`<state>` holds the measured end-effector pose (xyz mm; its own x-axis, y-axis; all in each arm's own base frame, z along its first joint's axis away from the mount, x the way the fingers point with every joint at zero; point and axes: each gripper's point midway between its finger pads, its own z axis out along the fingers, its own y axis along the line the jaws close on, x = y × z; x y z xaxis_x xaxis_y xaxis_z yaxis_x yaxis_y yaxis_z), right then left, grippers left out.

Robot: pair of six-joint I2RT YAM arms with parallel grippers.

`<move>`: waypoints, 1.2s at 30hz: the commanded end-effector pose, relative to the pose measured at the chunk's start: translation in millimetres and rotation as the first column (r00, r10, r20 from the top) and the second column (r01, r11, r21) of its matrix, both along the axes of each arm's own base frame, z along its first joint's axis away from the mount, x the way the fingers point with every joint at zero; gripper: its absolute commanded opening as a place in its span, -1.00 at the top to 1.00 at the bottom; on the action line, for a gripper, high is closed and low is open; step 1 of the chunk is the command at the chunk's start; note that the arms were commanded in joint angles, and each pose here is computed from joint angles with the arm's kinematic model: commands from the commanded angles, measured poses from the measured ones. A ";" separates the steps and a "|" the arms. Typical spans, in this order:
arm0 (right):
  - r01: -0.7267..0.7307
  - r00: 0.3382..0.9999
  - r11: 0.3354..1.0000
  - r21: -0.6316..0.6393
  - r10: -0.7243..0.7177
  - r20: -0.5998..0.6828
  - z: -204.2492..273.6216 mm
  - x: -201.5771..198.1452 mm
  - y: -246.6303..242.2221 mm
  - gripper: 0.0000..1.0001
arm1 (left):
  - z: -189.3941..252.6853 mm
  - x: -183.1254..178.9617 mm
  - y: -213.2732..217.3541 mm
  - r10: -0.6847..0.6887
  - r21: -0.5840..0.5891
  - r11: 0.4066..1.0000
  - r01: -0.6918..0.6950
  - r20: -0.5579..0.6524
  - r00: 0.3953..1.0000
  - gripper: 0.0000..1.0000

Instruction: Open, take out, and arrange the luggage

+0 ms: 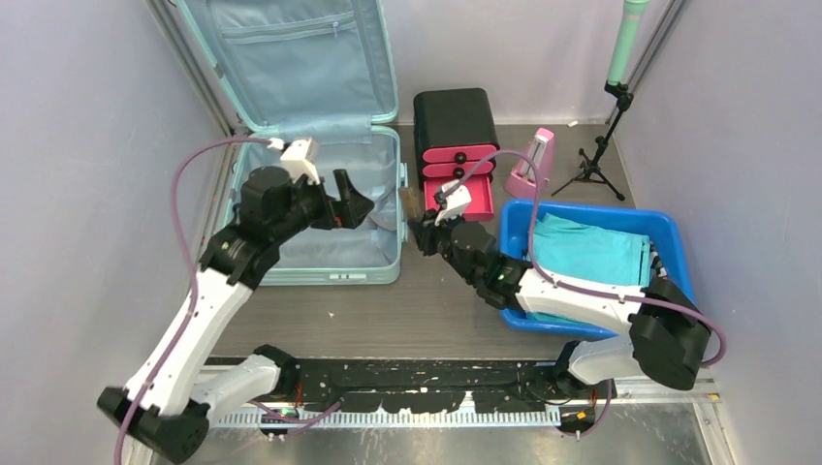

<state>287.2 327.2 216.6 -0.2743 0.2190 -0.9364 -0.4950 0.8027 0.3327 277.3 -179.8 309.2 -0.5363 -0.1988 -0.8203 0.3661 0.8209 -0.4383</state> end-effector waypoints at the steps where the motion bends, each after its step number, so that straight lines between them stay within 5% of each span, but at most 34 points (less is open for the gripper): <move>1: 0.111 0.963 0.883 -0.457 0.017 0.268 28.0 34.0 -43.6 0.75 | -10.5 -11.4 46.3 0.134 0.130 0.981 -0.146 0.097 0.986 -0.99; 6: 0.120 0.943 0.629 -0.768 0.169 0.286 9.8 67.0 -71.7 0.69 | -43.9 -30.2 76.9 0.184 0.234 0.950 -0.209 0.122 0.975 -0.99; 12: 0.039 0.896 0.408 -0.912 0.390 0.212 -12.0 102.9 -92.6 0.68 | -43.6 -44.9 94.9 0.192 0.284 0.929 -0.235 0.170 0.966 -0.99; 18: 0.040 0.881 0.238 -0.971 0.450 0.146 -47.4 143.2 -103.5 0.69 | -39.1 -52.4 99.5 0.196 0.273 0.929 -0.252 0.214 0.957 -0.99; 26: 0.054 0.828 0.123 -0.991 0.550 0.113 -68.6 165.7 -95.8 0.69 | -33.2 -58.3 103.7 0.200 0.276 0.923 -0.267 0.249 0.948 -0.99; 36: 0.013 0.822 0.062 -0.998 0.568 0.046 -103.2 182.4 -107.7 0.60 | -29.0 -61.5 107.3 0.207 0.278 0.918 -0.284 0.276 0.939 -0.99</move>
<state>447.8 217.6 94.9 0.2685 -0.9203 -0.2845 -0.6437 0.0483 -0.7638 214.4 -76.9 274.8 -0.3153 -0.0234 -0.9487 0.2105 0.9731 -0.0939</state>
